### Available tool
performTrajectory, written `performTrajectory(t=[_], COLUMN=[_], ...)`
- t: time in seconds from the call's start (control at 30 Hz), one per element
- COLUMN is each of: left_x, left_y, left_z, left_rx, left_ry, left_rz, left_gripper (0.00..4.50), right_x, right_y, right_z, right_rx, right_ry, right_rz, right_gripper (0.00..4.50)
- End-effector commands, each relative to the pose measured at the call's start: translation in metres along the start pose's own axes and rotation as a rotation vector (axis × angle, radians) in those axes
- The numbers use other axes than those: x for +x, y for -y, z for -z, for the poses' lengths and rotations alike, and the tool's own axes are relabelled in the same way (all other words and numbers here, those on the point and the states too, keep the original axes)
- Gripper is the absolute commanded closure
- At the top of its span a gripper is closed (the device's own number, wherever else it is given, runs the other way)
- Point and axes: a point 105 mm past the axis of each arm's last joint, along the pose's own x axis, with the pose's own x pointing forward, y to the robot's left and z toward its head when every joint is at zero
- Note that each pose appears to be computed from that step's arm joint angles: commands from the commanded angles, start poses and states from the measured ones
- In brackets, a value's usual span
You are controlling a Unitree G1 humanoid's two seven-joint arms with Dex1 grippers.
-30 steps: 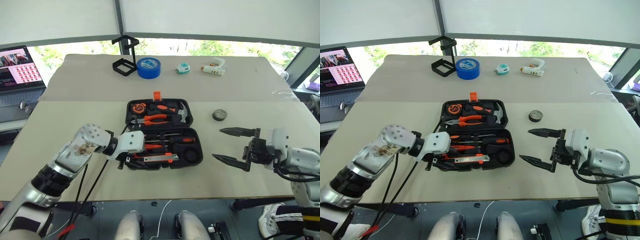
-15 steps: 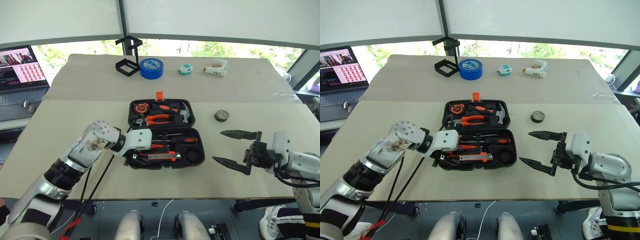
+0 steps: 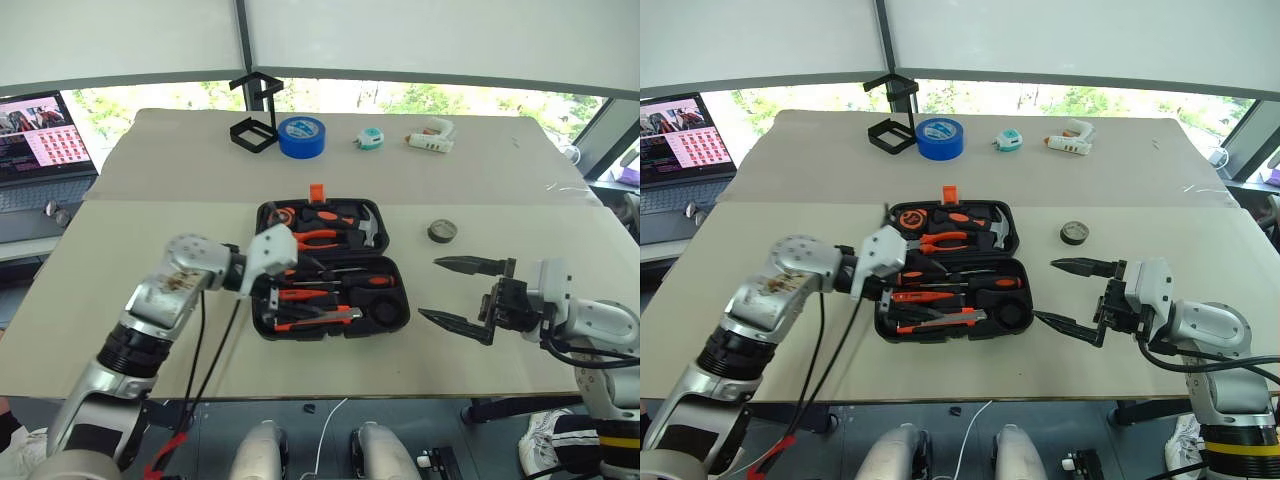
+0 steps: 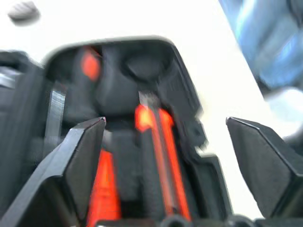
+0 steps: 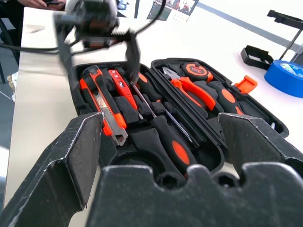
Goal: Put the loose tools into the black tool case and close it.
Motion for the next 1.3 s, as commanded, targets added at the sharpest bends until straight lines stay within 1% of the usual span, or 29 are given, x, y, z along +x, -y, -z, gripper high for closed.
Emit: performTrajectory(t=[0.03, 0.07, 0.1, 0.17, 0.2, 0.23, 0.27, 0.3, 0.33, 0.37, 0.4, 0.43, 0.5, 0.63, 0.7, 0.77, 0.83, 0.9, 1.0, 1.03, 1.13, 1.23, 1.3], left_x=[-0.023, -0.025, -0.027, -0.027, -0.026, -0.024, -0.021, -0.018, -0.014, -0.011, -0.007, -0.004, 0.002, 0.009, 0.013, 0.017, 0.022, 0.026, 0.028, 0.027, 0.024, 0.025, 0.027], left_y=[-0.006, -0.005, -0.002, 0.002, 0.004, 0.008, 0.012, 0.016, 0.018, 0.022, 0.025, 0.025, 0.025, 0.033, 0.032, 0.024, 0.025, 0.028, 0.035, 0.04, 0.049, 0.051, 0.05], left_z=[-0.004, -0.001, 0.003, 0.011, 0.014, 0.018, 0.021, 0.024, 0.026, 0.028, 0.031, 0.035, 0.044, 0.059, 0.068, 0.075, 0.078, 0.083, 0.094, 0.102, 0.117, 0.121, 0.118], left_rx=[0.032, 0.037, 0.045, 0.045, 0.04, 0.038, 0.035, 0.033, 0.029, 0.03, 0.031, 0.032, 0.016, 0.001, -0.017, -0.088, -0.171, -0.253, -0.4, -0.428, -0.477, -0.51, -0.5], left_ry=[0.083, 0.075, 0.068, 0.062, 0.064, 0.066, 0.067, 0.066, 0.063, 0.059, 0.051, 0.037, 0.0, -0.06, -0.106, -0.125, -0.111, -0.125, -0.173, -0.217, -0.293, -0.307, -0.279], left_rz=[-0.042, -0.042, -0.037, -0.034, -0.033, -0.025, -0.017, -0.012, -0.01, -0.001, 0.003, -0.012, -0.036, -0.007, -0.033, -0.104, -0.119, -0.117, -0.123, -0.111, -0.106, -0.127, -0.138], left_gripper=[0.6, 0.73, 1.02, 1.85, 2.11, 2.57, 2.91, 3.14, 3.65, 3.94, 4.32, 4.41, 4.41, 4.41, 4.41, 4.41, 4.41, 4.41, 4.41, 4.41, 4.41, 4.41, 4.41], right_x=[-0.001, -0.001, -0.001, -0.001, -0.001, 0.0, 0.0, 0.0, 0.001, 0.001, 0.001, 0.001, 0.001, 0.001, 0.001, 0.002, 0.003, 0.003, 0.004, 0.004, 0.004, 0.005, 0.005], right_y=[0.006, 0.006, 0.006, 0.007, 0.006, 0.006, 0.006, 0.005, 0.005, 0.005, 0.005, 0.005, 0.005, 0.005, 0.004, 0.004, 0.004, 0.003, 0.003, 0.003, 0.003, 0.004, 0.004], right_z=[-0.007, -0.006, -0.006, -0.005, -0.005, -0.005, -0.004, -0.004, -0.004, -0.004, -0.003, -0.003, -0.002, -0.002, -0.002, -0.002, -0.002, -0.002, -0.002, -0.003, -0.004, -0.004, -0.004], right_rx=[-0.026, -0.027, -0.026, -0.025, -0.024, -0.022, -0.021, -0.02, -0.018, -0.018, -0.017, -0.016, -0.014, -0.012, -0.01, -0.008, -0.007, -0.005, -0.004, -0.004, -0.006, -0.008, -0.007], right_ry=[0.025, 0.025, 0.026, 0.028, 0.029, 0.031, 0.032, 0.033, 0.035, 0.036, 0.036, 0.036, 0.036, 0.036, 0.037, 0.039, 0.041, 0.044, 0.048, 0.05, 0.054, 0.056, 0.056], right_rz=[0.026, 0.028, 0.032, 0.038, 0.039, 0.042, 0.045, 0.047, 0.051, 0.053, 0.056, 0.058, 0.06, 0.06, 0.06, 0.059, 0.058, 0.058, 0.059, 0.059, 0.061, 0.063, 0.065], right_gripper=[0.0, 0.0, 0.0, 0.0, 0.0, 0.0, 0.0, 0.0, 0.0, 0.0, 0.0, 0.0, 0.0, 0.0, 0.0, 0.0, 0.0, 0.0, 0.0, 0.0, 0.0, 0.0, 0.0])
